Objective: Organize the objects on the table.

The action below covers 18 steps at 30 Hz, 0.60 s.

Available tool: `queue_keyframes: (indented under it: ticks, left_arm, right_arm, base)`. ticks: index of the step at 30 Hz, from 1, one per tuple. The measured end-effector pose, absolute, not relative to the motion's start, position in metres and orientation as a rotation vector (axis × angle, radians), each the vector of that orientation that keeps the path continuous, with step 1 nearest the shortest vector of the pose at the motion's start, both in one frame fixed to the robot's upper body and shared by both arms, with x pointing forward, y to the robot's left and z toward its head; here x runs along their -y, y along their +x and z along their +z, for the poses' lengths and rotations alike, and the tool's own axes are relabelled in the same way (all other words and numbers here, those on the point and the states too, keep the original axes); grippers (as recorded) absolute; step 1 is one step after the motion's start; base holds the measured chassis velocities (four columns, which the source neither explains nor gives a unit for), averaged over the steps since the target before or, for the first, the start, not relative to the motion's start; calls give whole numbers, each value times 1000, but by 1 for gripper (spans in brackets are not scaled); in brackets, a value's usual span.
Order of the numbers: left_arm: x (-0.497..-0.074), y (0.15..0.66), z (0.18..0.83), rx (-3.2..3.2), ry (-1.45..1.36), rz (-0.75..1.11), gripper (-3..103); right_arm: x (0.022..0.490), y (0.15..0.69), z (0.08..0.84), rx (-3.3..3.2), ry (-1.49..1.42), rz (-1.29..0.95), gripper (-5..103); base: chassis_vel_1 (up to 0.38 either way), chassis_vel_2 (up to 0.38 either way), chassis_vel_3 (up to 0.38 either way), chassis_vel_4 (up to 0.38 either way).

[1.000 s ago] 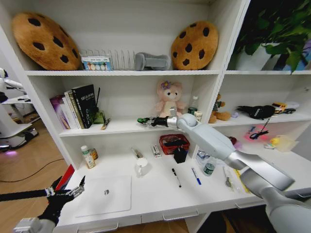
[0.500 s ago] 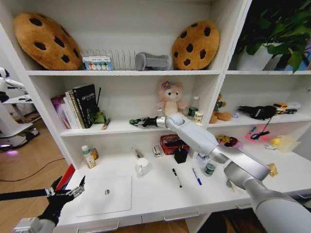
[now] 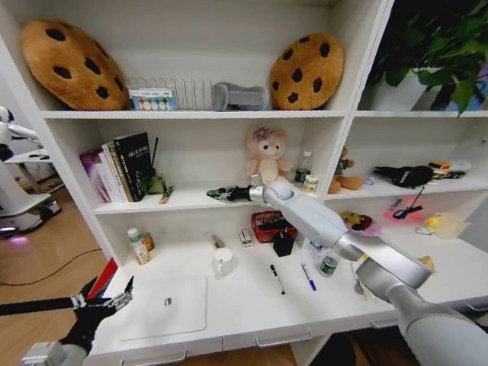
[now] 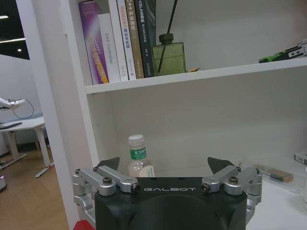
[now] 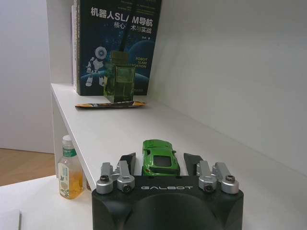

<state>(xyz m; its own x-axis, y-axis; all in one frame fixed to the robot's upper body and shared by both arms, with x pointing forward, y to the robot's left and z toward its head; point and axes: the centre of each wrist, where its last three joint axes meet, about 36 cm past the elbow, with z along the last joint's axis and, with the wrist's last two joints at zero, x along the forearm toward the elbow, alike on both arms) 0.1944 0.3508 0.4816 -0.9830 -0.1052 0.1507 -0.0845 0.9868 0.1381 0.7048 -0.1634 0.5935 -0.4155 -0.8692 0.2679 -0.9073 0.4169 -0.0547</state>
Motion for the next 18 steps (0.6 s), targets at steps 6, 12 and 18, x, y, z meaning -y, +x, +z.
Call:
queue_keyframes:
  ticks: [6, 12, 18]
  left_arm:
    - [-351, 194, 482, 2974, 143, -197, 100]
    - [-351, 194, 482, 2974, 143, -197, 100]
    - [-351, 194, 482, 2974, 143, -197, 100]
  right_arm:
    - [166, 697, 613, 2554, 1545, 236, 78]
    - [163, 676, 666, 2679, 1552, 153, 98]
    - [198, 631, 683, 2784, 1388, 75, 100]
  base:
    - [0, 0, 0, 0]
    - [0, 0, 0, 0]
    - [0, 0, 0, 0]
